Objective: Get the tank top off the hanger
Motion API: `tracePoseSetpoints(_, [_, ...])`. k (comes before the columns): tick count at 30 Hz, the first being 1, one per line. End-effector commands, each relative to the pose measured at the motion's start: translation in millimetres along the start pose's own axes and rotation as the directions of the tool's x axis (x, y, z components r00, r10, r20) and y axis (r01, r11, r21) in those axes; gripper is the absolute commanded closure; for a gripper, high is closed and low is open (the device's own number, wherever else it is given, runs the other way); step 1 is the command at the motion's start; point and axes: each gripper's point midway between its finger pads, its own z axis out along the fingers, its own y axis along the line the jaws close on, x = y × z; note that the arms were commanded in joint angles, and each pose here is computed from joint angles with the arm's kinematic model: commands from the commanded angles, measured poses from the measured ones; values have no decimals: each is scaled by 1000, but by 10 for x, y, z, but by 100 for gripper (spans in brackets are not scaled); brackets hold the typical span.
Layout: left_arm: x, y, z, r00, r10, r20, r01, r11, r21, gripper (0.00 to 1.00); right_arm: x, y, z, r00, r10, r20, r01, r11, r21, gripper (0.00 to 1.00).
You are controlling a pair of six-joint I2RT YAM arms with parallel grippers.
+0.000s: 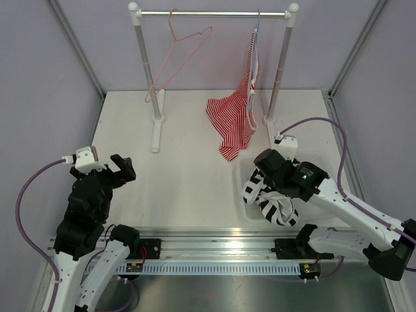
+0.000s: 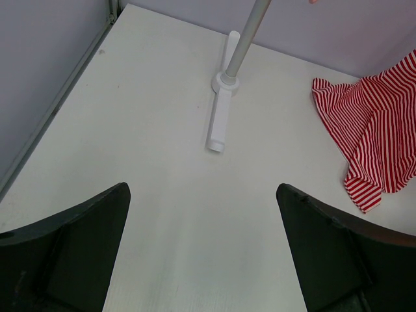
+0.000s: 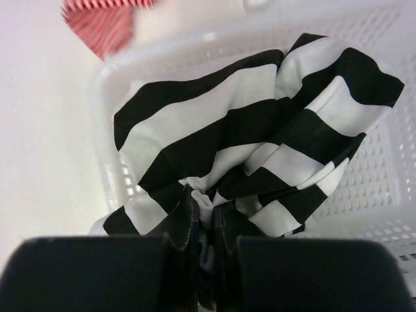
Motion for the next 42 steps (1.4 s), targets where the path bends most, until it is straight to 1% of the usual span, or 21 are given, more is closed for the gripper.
tracePoseSetpoints(1, [-85,-15,7,999,-14,35,14,1000,4,1,-670,-128,-412,983,4,183,-8,1000,18,100])
tracePoseSetpoints(2, [-86,-12,7,999,-14,35,14,1000,3,1,-830,-179,-556,973,31,228,-35,999,13,100])
tracePoseSetpoints(3, [-85,-10,4,999,-14,35,14,1000,3,1,-914,-324,-618,963,15,268,-35,997,68,100])
tracePoseSetpoints(5, [-93,-11,5,999,-15,37,15,1000,2,1,-1079,-480,-765,942,15,334,-52,993,101,100])
tracePoseSetpoints(8, [-91,-16,5,999,-15,36,15,1000,5,1,-1091,-487,-799,935,37,352,-65,996,69,100])
tracePoseSetpoints(10, [-87,-14,4,999,-15,36,15,1000,5,1,-984,-434,-714,944,14,329,-30,999,44,100])
tracePoseSetpoints(13, [-80,-18,6,999,-13,34,13,1000,7,1,-602,-408,-437,969,-3,245,-7,999,39,100])
tracePoseSetpoints(17, [-82,-23,6,999,-15,35,15,1000,9,1,-219,-215,-220,988,50,147,-41,997,-69,100])
tracePoseSetpoints(22, [-79,-25,9,999,-13,33,12,1000,10,1,95,-196,-35,986,143,84,-135,987,-92,99])
tracePoseSetpoints(23, [-79,-26,9,999,-14,33,14,1000,10,1,104,-191,-18,983,164,85,-156,983,-92,94])
tracePoseSetpoints(24, [-85,-20,10,999,-14,34,14,1000,6,1,111,-204,-3,982,168,88,-160,983,-85,73])
tracePoseSetpoints(25, [-84,-10,17,999,-11,32,11,1000,-2,1,115,-214,11,983,160,90,-154,985,-76,61])
tracePoseSetpoints(26, [-78,0,26,1000,-10,28,10,1000,-10,1,88,-247,8,983,150,102,-144,988,-57,44])
tracePoseSetpoints(27, [-82,20,31,1000,-9,29,9,1000,-22,1,53,-275,-3,983,142,113,-139,990,-36,17])
tracePoseSetpoints(29, [-64,58,52,1000,-3,17,3,999,-47,1,-153,-379,-86,979,118,167,-126,991,39,5])
tracePoseSetpoints(30, [-70,75,56,1000,-3,18,4,998,-58,1,-241,-414,-123,976,107,188,-121,990,66,1])
tracePoseSetpoints(33, [-96,134,65,1000,-11,25,13,996,-90,1,-658,-492,-266,967,59,249,-94,987,132,1])
tracePoseSetpoints(37, [-132,190,71,999,-8,39,12,993,-114,1,-1197,-344,-633,944,57,324,-74,996,40,0])
tracePoseSetpoints(38, [-135,203,61,999,-3,38,7,993,-119,1,-1244,-271,-702,948,2,319,-2,1000,1,1])
tracePoseSetpoints(39, [-153,237,51,999,5,39,0,991,-137,1,-1358,-223,-834,941,-2,337,17,999,-42,0])
tracePoseSetpoints(42, [-263,290,-48,999,25,30,-20,986,-167,1,-1482,-321,-1018,929,-57,367,70,997,-22,1])
